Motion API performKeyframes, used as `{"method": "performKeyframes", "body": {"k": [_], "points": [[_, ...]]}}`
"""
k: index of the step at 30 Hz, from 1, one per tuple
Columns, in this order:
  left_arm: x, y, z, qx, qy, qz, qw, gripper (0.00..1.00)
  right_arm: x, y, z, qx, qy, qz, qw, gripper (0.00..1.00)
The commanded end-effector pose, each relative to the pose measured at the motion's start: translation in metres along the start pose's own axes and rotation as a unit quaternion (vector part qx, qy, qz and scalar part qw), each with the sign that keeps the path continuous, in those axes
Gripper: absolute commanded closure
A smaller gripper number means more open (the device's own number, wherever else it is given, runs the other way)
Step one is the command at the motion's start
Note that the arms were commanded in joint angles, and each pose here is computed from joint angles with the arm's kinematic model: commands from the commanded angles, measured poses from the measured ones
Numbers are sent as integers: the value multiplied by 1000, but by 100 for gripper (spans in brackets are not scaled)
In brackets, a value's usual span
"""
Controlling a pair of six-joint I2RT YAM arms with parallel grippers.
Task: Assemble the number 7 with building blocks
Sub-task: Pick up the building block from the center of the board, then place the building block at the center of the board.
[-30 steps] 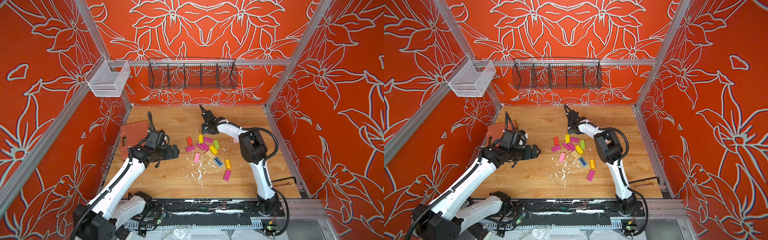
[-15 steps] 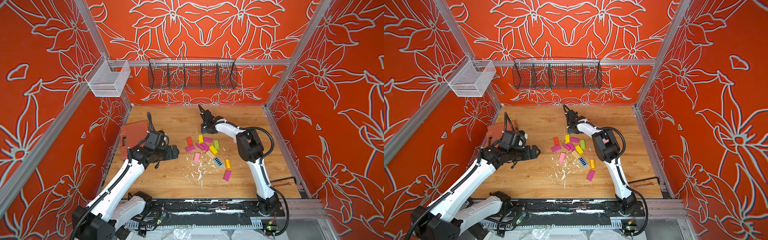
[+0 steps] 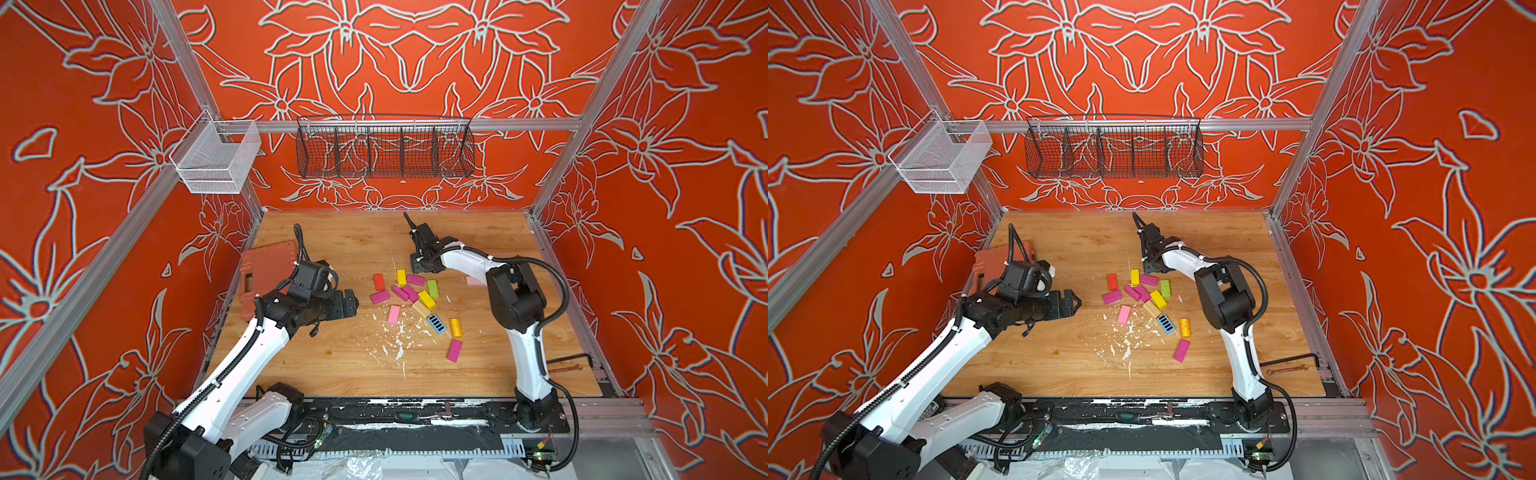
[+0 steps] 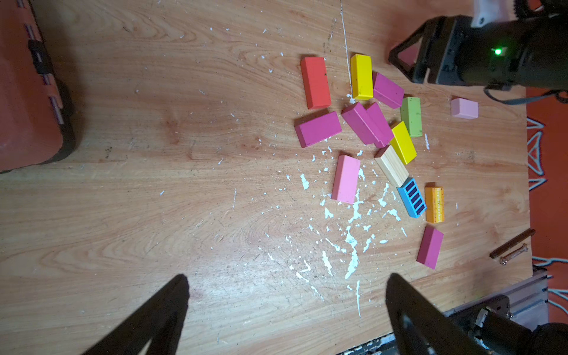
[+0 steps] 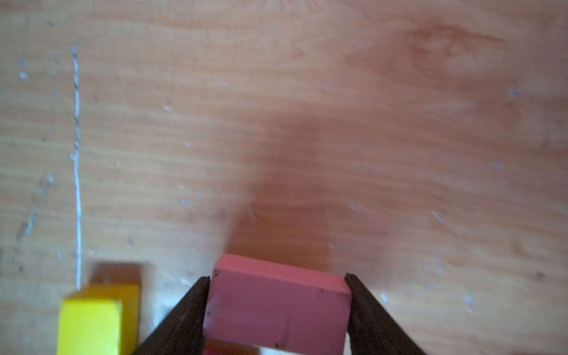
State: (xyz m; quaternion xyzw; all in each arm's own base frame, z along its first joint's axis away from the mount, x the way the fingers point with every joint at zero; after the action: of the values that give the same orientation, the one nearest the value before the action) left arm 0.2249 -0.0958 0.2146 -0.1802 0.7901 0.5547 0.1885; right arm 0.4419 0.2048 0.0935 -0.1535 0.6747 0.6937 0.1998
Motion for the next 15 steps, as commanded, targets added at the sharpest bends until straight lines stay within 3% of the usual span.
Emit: {"method": "performKeyframes", "body": {"k": [1,9,15], "points": [[-2,-2,-1,3,0,0,1000,3,-12,31,-26,-30,6,-22,999,33],[-7,-6,-5,15,3,-1,1000,3,9,60,-118,-21,-20,-5,1000,33],[-12,-9,-12,36,5,-3,999,3,27,56,-164,19,-13,33,999,33]]}}
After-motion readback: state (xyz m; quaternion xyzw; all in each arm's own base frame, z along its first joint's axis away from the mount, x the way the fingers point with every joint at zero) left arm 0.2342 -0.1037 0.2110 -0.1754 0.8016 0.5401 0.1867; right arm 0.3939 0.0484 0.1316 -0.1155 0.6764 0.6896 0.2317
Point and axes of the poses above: each gripper's point midway between its finger pads, its own y axis back along the fingers, its own z axis along the line the jaws close on, x = y × z, the point moved 5 cm from there along y, back along the fingers, and after that the axes turned 9 degrees about -y, right-handed, at the moved point
